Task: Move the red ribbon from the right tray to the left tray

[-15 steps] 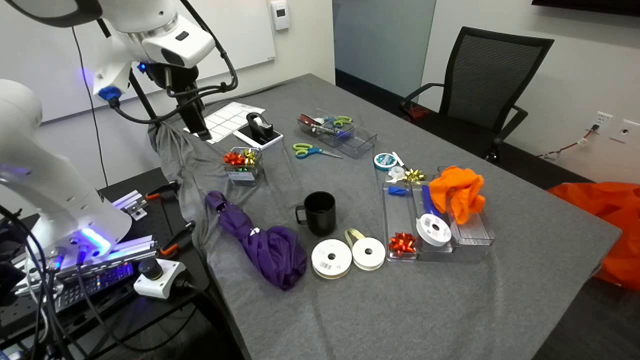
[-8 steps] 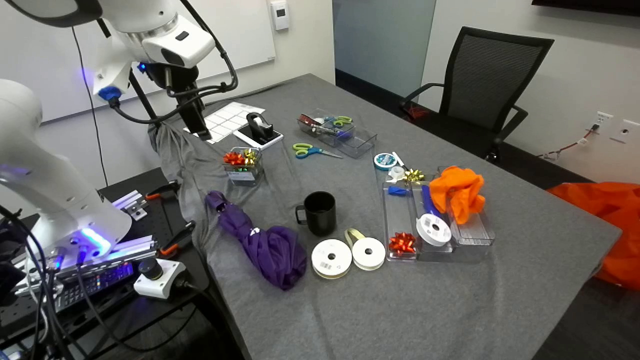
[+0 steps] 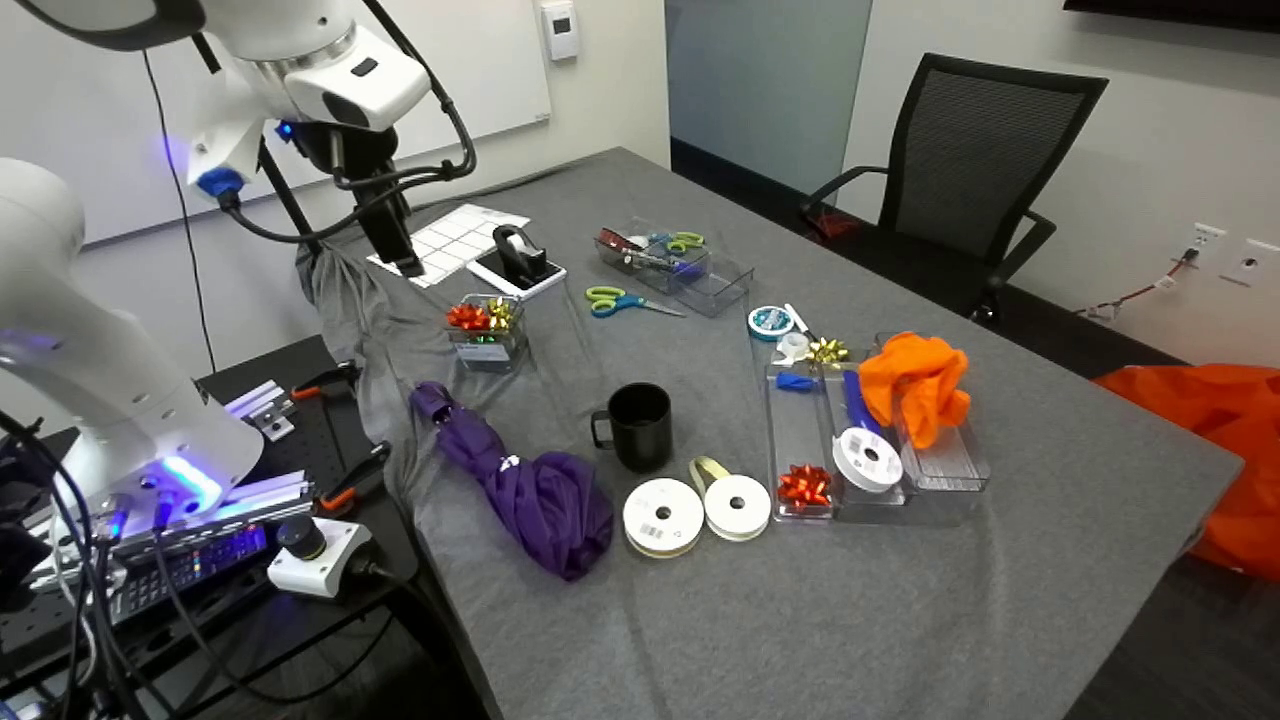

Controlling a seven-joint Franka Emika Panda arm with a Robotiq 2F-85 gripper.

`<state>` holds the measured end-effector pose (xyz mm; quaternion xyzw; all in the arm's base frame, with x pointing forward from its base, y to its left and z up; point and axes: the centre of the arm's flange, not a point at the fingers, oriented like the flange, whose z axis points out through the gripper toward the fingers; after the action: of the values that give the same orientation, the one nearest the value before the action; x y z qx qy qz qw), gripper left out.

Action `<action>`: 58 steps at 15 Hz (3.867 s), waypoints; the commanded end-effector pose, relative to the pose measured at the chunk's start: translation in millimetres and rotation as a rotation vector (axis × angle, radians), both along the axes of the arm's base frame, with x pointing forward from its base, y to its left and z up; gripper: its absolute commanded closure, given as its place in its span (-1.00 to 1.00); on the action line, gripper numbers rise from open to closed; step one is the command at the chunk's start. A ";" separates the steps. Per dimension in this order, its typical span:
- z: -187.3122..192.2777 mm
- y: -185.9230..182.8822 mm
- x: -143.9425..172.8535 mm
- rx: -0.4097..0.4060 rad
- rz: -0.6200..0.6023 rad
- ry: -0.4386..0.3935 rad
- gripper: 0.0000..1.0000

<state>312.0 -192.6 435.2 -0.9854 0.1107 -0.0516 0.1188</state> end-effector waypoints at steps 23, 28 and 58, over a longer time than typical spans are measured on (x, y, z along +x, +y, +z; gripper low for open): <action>26.4 -17.3 140.9 -0.190 -0.155 -0.172 -1.00; 33.1 -46.9 175.5 -0.088 -0.315 -0.216 -1.00; -144.6 -188.7 276.7 -0.246 -0.563 -0.082 -1.00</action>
<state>574.7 -371.6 328.3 -0.9249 0.3547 -0.1361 -0.0142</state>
